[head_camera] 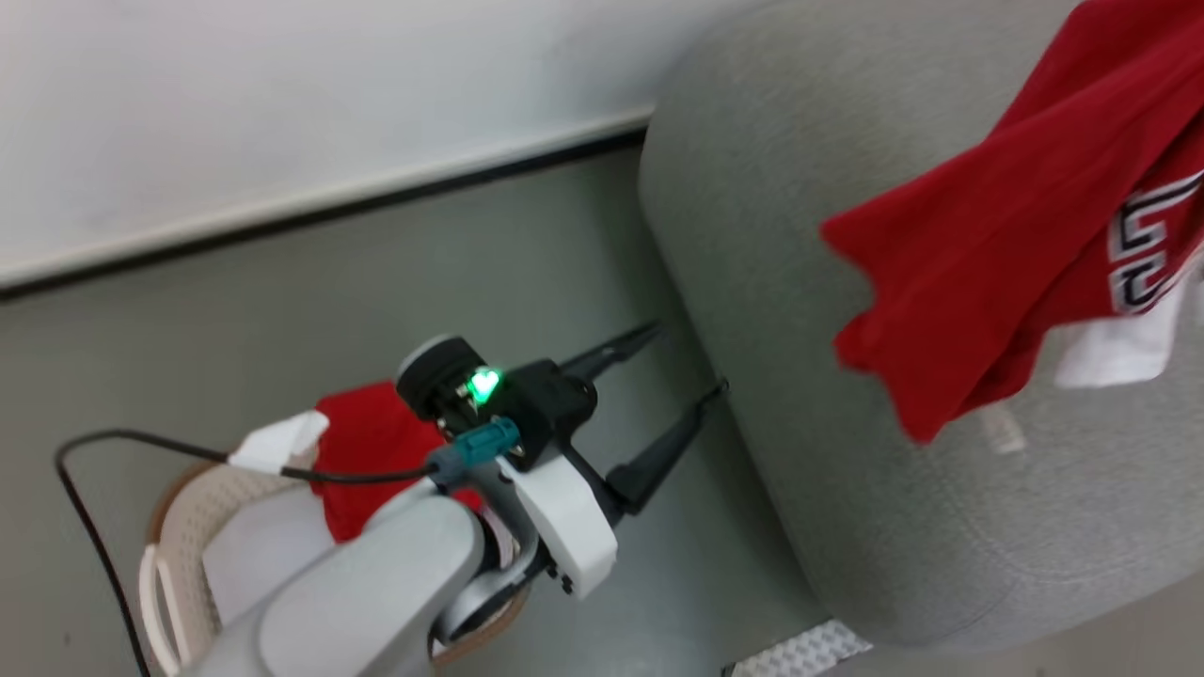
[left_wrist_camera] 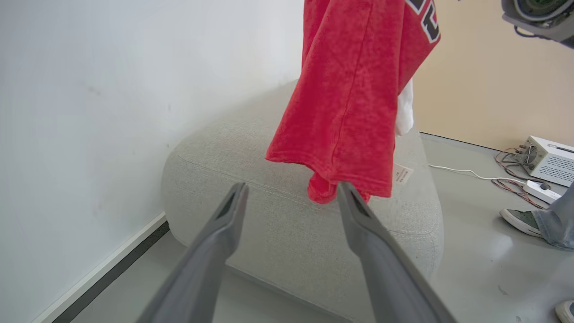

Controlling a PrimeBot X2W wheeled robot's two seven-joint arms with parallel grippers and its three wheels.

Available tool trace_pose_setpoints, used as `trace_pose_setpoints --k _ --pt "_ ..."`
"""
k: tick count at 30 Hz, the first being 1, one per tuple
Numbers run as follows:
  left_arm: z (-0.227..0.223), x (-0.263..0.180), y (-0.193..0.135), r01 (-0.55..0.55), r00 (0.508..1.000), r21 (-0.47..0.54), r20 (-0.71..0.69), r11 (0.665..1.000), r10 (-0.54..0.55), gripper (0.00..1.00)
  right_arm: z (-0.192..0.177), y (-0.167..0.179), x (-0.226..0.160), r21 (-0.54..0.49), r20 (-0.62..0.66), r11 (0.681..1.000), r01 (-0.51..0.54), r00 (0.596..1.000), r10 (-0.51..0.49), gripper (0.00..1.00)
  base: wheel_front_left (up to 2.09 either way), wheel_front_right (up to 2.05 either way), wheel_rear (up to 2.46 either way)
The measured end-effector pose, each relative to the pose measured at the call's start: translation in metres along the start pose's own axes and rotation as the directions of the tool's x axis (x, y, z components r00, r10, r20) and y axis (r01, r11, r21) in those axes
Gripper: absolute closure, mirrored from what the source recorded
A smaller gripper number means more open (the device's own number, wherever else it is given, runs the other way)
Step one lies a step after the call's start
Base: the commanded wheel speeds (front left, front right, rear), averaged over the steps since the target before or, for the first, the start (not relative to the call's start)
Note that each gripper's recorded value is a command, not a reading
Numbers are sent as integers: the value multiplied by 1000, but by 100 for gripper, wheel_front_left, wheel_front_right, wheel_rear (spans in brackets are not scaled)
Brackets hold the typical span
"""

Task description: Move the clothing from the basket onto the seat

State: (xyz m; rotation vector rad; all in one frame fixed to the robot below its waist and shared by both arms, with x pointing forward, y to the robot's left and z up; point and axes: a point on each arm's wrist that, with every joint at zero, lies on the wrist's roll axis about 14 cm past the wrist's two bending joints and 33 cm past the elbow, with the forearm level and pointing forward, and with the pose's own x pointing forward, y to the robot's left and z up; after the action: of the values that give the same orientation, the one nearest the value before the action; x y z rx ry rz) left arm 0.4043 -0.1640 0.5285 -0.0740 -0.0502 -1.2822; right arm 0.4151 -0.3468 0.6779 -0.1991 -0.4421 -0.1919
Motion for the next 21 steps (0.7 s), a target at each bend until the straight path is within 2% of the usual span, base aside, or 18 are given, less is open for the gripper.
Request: trace_pose_setpoints --k 11,16,21 --pt "-37 -15 56 -54 999 -12 -1 998 54 0 -66 -9 87 -17 -51 999 28 998 -29 100 0 0 0" --pt "-56 -28 73 -104 994 -42 -22 994 103 0 -80 -9 124 -17 -37 999 32 999 -33 100 0 0 0" --pt "-74 -42 85 -150 988 -62 -56 987 147 0 -140 -8 123 -20 -201 999 35 979 -38 100 0 0 0"
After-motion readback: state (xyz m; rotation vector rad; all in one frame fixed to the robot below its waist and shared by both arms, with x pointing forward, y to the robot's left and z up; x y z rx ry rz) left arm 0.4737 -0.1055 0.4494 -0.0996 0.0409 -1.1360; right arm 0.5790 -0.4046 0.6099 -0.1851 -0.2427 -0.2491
